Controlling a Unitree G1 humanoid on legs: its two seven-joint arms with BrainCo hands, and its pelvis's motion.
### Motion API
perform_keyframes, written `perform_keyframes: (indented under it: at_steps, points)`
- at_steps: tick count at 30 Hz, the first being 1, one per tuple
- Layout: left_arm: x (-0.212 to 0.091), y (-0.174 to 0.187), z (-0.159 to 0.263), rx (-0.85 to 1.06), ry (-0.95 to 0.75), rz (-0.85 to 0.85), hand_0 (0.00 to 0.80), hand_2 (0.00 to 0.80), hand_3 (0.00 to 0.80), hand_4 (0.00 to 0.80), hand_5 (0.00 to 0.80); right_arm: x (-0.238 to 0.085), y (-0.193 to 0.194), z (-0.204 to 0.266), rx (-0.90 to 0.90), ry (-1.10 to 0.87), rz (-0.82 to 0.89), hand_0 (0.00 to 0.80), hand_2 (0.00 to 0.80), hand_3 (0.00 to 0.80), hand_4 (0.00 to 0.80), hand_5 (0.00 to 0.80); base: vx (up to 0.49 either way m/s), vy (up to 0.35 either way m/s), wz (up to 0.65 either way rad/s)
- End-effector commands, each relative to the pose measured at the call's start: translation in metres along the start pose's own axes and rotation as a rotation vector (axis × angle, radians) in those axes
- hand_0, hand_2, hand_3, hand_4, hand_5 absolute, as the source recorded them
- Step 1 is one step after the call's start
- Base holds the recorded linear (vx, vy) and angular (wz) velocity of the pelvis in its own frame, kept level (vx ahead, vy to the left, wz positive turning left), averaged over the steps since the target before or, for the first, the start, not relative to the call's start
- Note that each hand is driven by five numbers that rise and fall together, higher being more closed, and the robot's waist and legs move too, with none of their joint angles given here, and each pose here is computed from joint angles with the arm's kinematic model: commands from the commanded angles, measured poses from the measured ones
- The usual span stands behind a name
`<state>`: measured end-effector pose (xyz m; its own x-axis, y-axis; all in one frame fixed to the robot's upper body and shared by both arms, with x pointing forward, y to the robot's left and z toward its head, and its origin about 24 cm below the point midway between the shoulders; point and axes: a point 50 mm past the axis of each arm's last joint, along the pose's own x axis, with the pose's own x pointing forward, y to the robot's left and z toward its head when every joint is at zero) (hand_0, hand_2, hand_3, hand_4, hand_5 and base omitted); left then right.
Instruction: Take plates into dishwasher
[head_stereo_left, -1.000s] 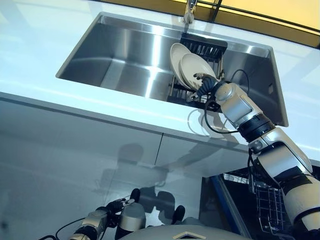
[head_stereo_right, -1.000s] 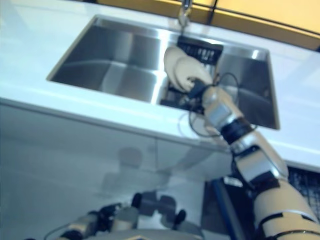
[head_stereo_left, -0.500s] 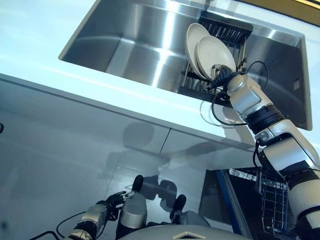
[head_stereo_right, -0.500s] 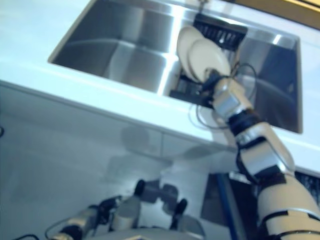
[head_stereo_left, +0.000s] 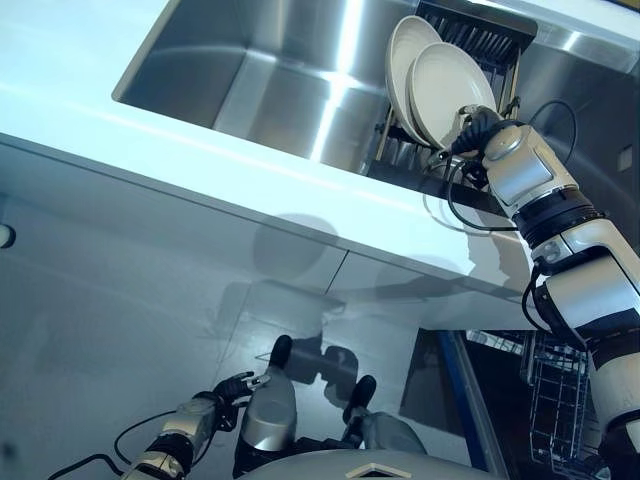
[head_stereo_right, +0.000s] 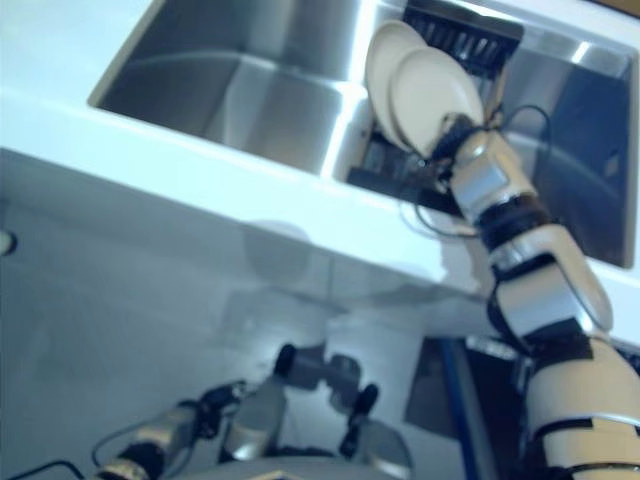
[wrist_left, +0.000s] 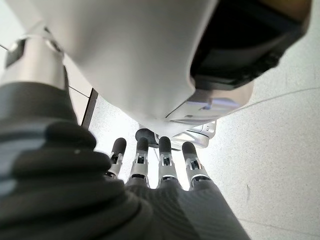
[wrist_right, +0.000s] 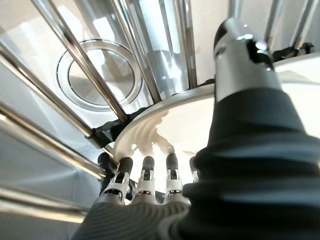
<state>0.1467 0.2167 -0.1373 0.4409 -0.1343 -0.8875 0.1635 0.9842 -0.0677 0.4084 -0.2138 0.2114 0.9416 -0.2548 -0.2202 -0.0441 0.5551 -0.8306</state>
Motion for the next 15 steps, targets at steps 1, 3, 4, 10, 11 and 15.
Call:
perform_keyframes:
  at_steps: [1, 3, 4, 10, 11, 15]
  points:
    - [0.002, -0.004, 0.009, 0.042, -0.007, -0.027, 0.0, 0.0, 0.0, 0.0, 0.0, -0.009, -0.064, 0.01, -0.122, -0.018, -0.232, 0.681, 0.681, 0.681, 0.681, 0.681, -0.085, 0.013, 0.0]
    - [0.002, -0.004, 0.012, 0.043, -0.018, -0.03, 0.0, 0.0, 0.0, 0.0, 0.0, -0.011, -0.069, 0.013, -0.137, -0.025, -0.265, 0.8, 0.8, 0.8, 0.8, 0.8, -0.072, 0.003, 0.0]
    - [0.002, -0.004, 0.012, 0.046, -0.02, -0.031, 0.0, 0.0, 0.0, 0.0, 0.0, -0.011, -0.071, 0.013, -0.141, -0.025, -0.274, 0.8, 0.8, 0.8, 0.8, 0.8, -0.041, -0.001, 0.03]
    - [0.002, -0.007, 0.009, 0.051, -0.015, -0.035, 0.0, 0.0, 0.0, 0.0, 0.0, -0.015, -0.081, 0.016, -0.165, -0.077, -0.371, 0.8, 0.8, 0.8, 0.8, 0.8, -0.012, -0.001, 0.02]
    - [0.002, -0.007, 0.009, 0.05, -0.012, -0.035, 0.0, 0.0, 0.0, 0.0, 0.0, -0.016, -0.082, 0.015, -0.161, -0.081, -0.385, 0.8, 0.8, 0.8, 0.8, 0.8, 0.0, 0.0, 0.0]
    - [0.002, -0.008, 0.007, 0.047, -0.01, -0.038, 0.0, 0.0, 0.0, 0.0, 0.0, -0.018, -0.088, 0.013, -0.176, -0.09, -0.417, 0.8, 0.8, 0.8, 0.8, 0.8, 0.0, 0.0, 0.0]
